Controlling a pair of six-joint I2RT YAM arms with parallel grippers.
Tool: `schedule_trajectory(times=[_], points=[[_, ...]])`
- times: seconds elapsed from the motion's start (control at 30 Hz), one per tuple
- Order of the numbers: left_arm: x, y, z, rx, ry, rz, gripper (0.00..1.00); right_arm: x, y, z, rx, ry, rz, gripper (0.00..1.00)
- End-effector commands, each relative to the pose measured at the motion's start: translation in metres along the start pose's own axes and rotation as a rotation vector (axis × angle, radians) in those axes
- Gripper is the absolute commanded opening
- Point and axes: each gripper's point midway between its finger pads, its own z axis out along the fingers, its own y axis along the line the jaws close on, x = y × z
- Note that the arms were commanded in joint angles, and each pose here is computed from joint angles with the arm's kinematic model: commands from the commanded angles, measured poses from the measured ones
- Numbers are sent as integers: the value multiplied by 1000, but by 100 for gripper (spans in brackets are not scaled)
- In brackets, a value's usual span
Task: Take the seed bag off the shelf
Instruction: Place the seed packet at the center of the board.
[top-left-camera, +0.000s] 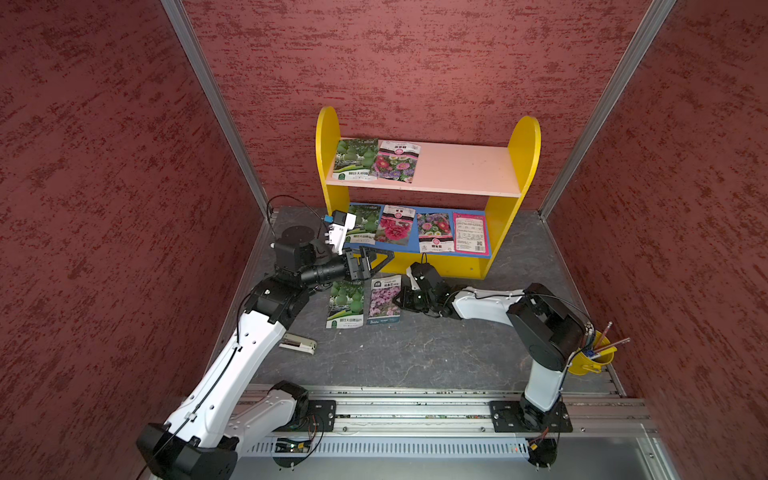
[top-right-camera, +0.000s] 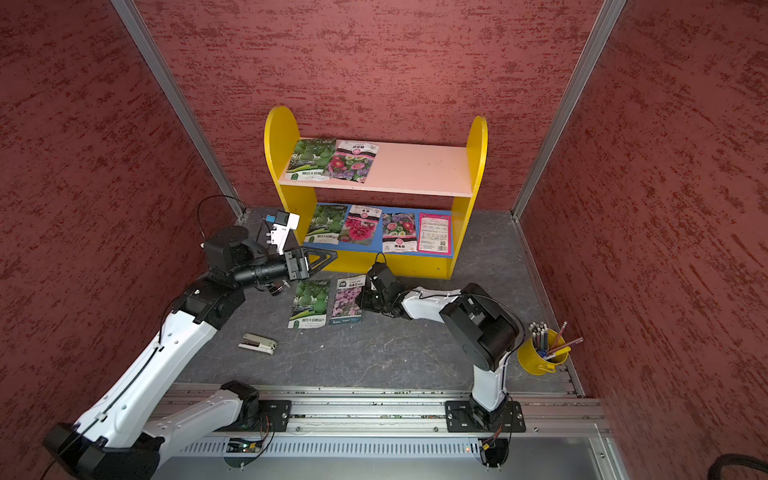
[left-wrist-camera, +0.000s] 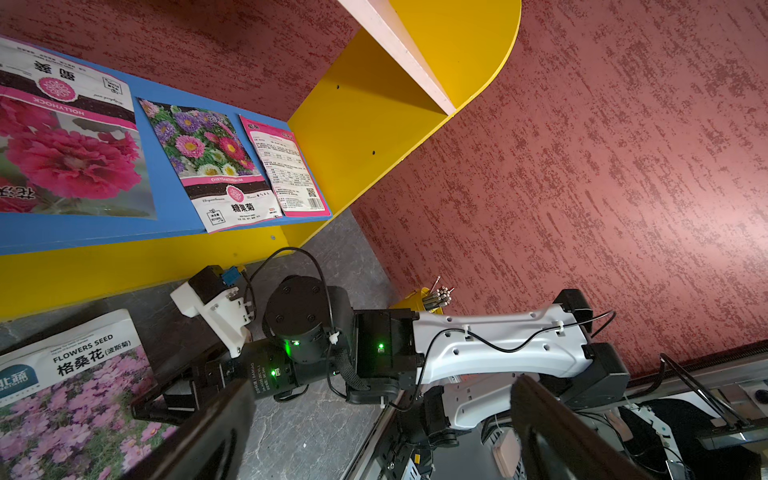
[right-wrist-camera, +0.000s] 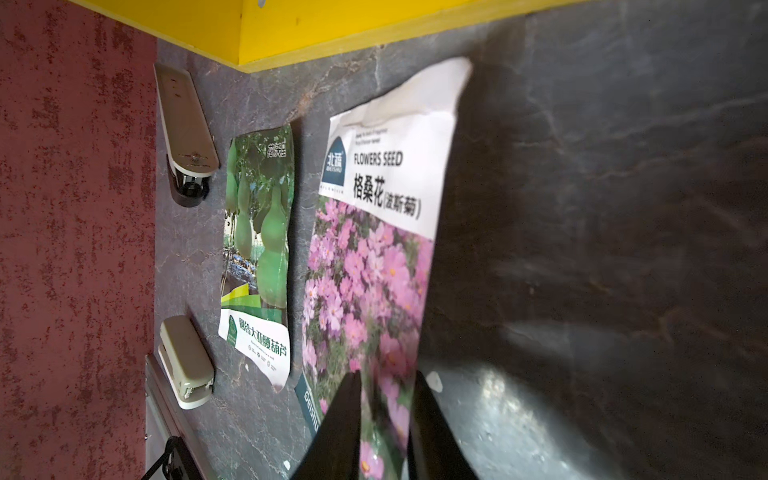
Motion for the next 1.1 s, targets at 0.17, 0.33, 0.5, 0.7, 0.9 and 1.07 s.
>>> schedule_trajectory(times=[0.17, 0.33, 0.5, 0.7, 0.9, 1.07], points=[[-1, 0, 2, 7, 0, 11, 100, -6, -15, -11, 119, -46, -51, 40], [-2, 0, 1, 1, -6, 11, 100, -12, -13, -24, 147, -72, -87, 61], [-2, 0, 1, 0, -8, 11, 100, -20, 5, -41, 102, -104, -128, 72], [-5, 0, 2, -5, -6, 9, 100, -21, 38, -75, -18, -133, -196, 80], [-6, 3, 3, -19, -13, 6, 100, -22, 63, -121, -67, -168, -285, 91], [-10, 1, 4, -17, -17, 12, 100, -26, 80, -161, -66, -210, -358, 98]])
